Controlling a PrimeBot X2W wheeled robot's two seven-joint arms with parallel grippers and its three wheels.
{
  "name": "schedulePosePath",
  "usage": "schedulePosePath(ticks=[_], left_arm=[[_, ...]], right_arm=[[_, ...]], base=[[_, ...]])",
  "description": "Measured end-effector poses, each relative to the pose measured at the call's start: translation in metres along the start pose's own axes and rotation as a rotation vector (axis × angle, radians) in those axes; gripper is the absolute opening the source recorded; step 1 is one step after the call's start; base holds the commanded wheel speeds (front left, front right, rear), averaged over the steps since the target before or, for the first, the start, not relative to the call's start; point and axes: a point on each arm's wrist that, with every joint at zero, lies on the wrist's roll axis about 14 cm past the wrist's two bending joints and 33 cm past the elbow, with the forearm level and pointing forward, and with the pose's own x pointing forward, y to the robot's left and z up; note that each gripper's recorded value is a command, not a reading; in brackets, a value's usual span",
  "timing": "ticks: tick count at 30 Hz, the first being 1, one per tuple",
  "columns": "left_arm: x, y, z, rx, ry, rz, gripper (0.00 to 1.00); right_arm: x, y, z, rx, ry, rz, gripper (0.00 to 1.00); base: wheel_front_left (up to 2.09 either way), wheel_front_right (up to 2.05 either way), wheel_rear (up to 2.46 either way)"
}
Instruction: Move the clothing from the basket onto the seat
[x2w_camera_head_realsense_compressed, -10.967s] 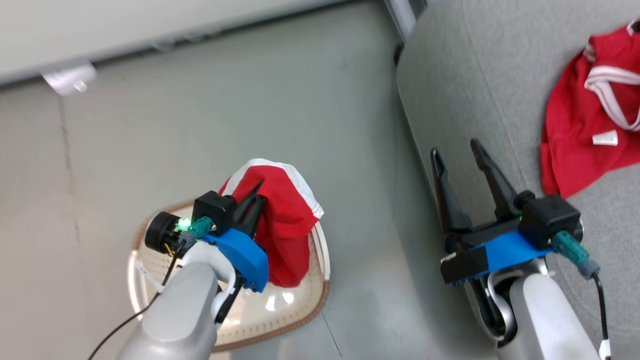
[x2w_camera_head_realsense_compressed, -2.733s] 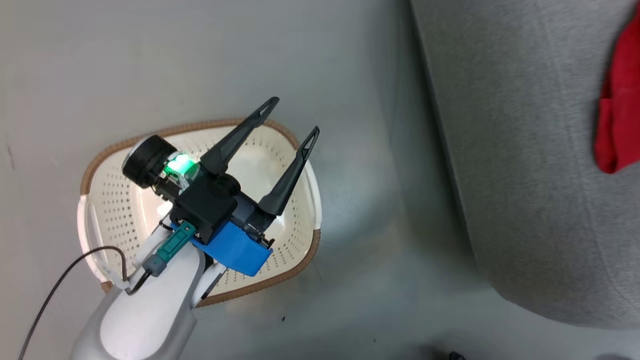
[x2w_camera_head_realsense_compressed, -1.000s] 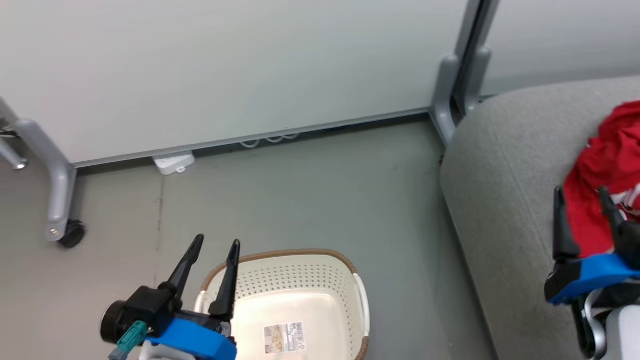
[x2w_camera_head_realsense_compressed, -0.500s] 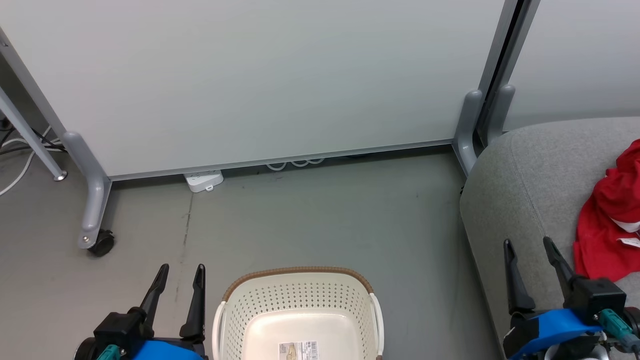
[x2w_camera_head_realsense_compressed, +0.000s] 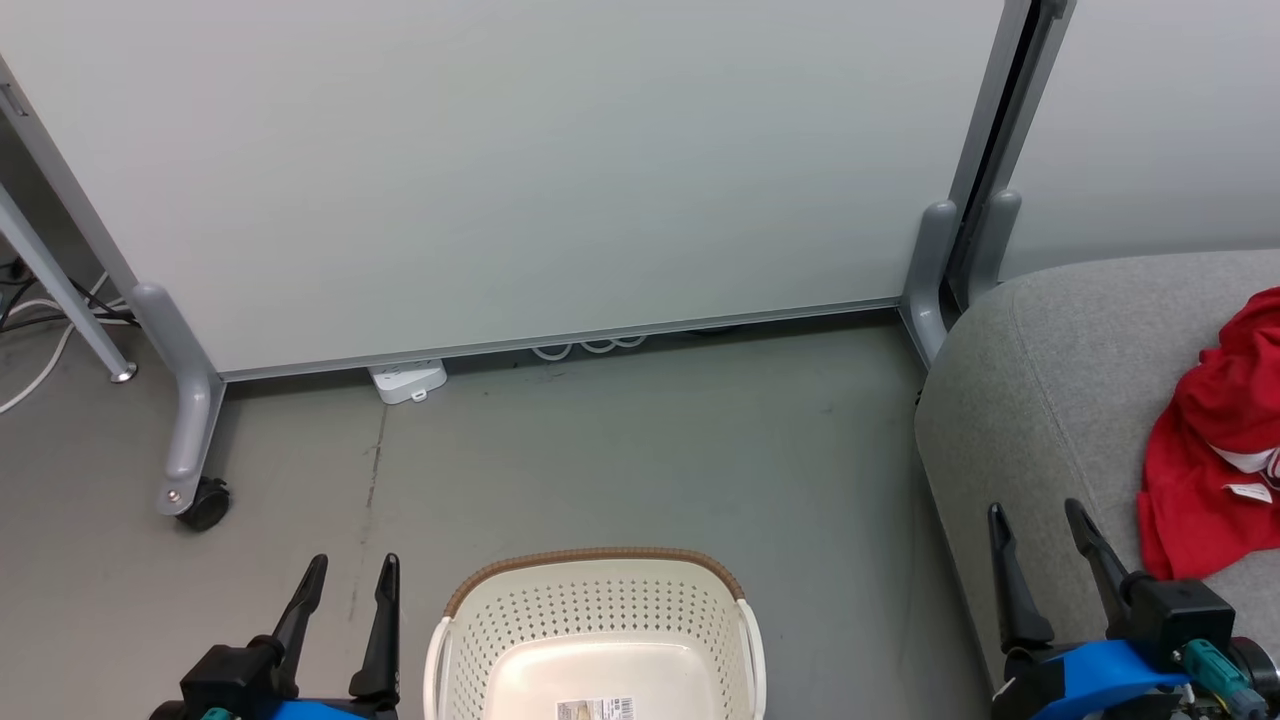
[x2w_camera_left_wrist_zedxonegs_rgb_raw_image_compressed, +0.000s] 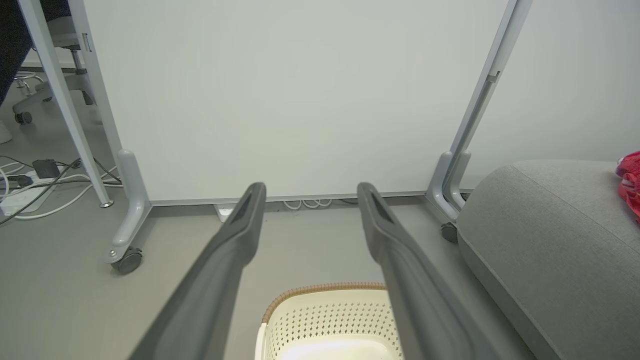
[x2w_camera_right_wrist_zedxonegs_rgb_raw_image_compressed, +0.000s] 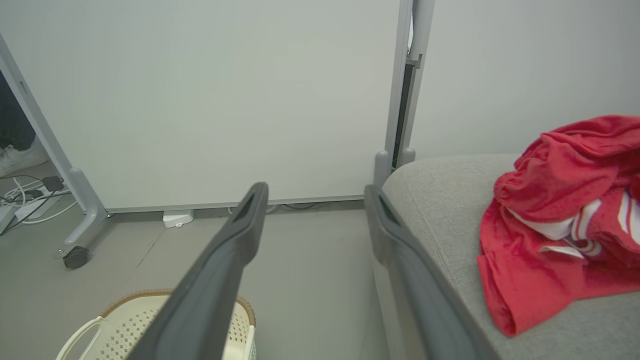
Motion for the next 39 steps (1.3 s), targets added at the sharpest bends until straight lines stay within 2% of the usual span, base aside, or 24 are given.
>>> schedulePosePath(ticks=[19,20,28,39], left_arm=[[-0.002,0.001,-0.004,-0.008,0.011,0.008,1.00],[-0.002,0.001,-0.006,-0.010,0.019,0.009,0.00],[-0.020,0.000,-0.042,-0.053,0.130,0.034,0.00],[-0.019,0.011,-0.040,-0.246,0.132,0.105,0.00]], right_arm=[[-0.001,0.007,-0.006,0.017,0.016,0.019,1.00],[-0.001,0.007,-0.008,0.018,0.025,0.019,0.00],[-0.011,0.006,-0.040,0.037,0.128,0.010,0.00],[-0.011,0.000,-0.041,0.262,0.133,-0.034,0.00]], base=[[0.00,0.00,0.00],[0.00,0.00,0.00],[0.00,0.00,0.00],[0.00,0.00,0.00]])
